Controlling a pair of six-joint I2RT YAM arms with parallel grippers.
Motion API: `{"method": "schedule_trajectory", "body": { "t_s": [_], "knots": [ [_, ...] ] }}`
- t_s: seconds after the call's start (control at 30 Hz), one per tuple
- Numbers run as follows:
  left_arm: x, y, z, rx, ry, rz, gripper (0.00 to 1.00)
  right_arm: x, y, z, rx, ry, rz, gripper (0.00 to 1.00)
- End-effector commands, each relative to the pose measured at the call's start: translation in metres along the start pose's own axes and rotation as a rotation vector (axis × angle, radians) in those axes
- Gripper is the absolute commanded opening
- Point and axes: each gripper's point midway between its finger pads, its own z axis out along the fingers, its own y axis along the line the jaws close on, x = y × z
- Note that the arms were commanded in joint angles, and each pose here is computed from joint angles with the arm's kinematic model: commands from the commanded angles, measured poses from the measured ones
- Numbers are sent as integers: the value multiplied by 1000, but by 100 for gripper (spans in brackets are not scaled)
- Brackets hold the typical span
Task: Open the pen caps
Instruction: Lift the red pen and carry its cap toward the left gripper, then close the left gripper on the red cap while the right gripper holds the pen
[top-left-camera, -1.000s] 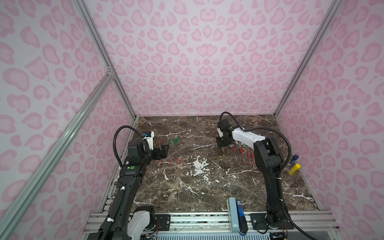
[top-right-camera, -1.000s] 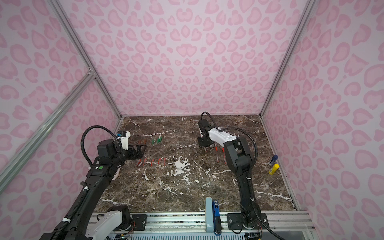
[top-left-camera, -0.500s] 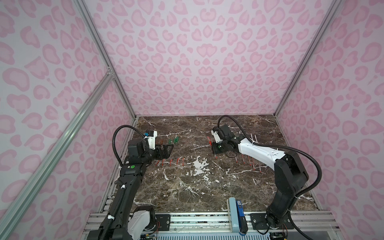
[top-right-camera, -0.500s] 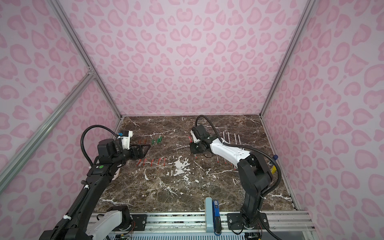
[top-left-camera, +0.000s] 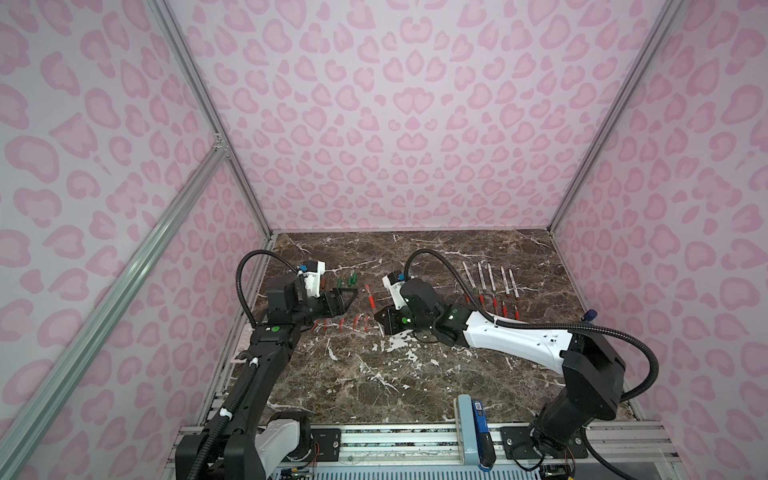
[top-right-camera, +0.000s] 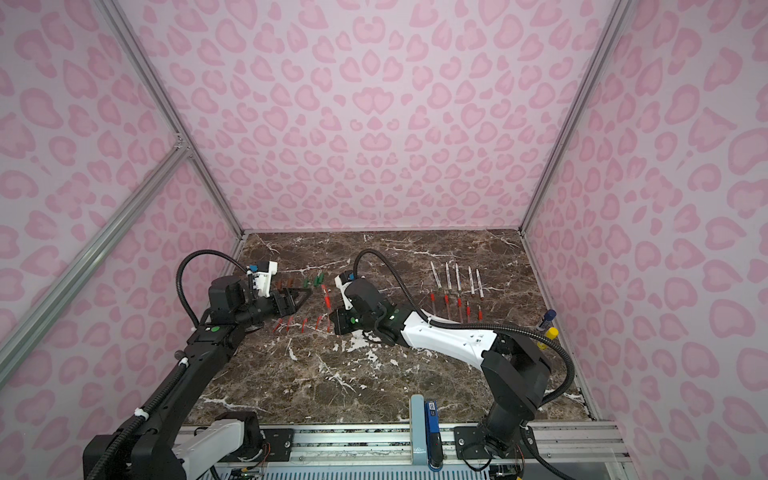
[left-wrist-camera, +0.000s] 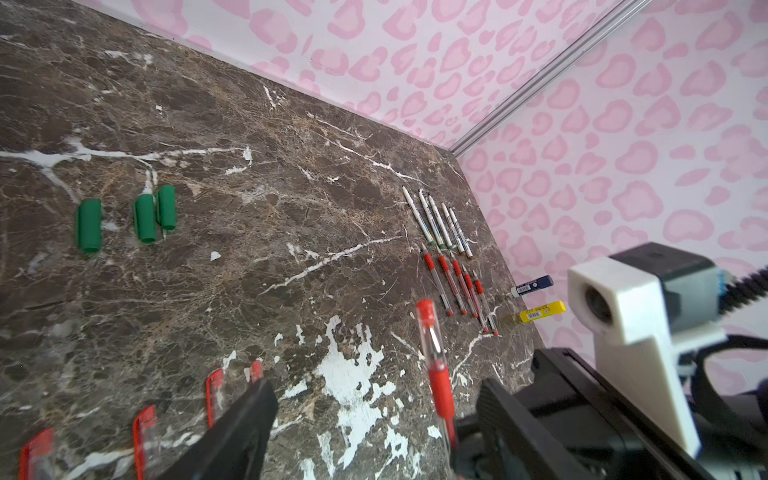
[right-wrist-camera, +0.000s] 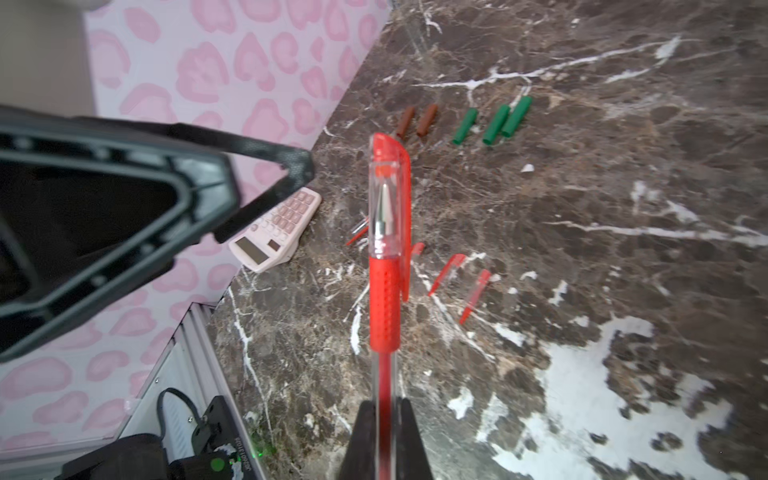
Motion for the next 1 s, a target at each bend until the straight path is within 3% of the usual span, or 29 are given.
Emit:
{"method": "schedule_trajectory", "body": {
  "t_s": [0.0,0.4,0.5,0.67,0.97],
  "knots": [
    [-11,-10,1,45,-29,0,75,-5,9,7,-18,-22,2,0],
    [-11,-4,3,22,-40,-38,53,1,33,21,-48,14,-49,0],
    [-14,-4,3,9,-36,-46,40,3,32,24,-27,34,-53,0],
    [-14,-2,3,4,-43,-45,3,4,38,28,-37,43,-74,0],
    [-11,-1,2,-3,-36,-50,3,-2,38,32,-29,32,-86,10]
  ]
}}
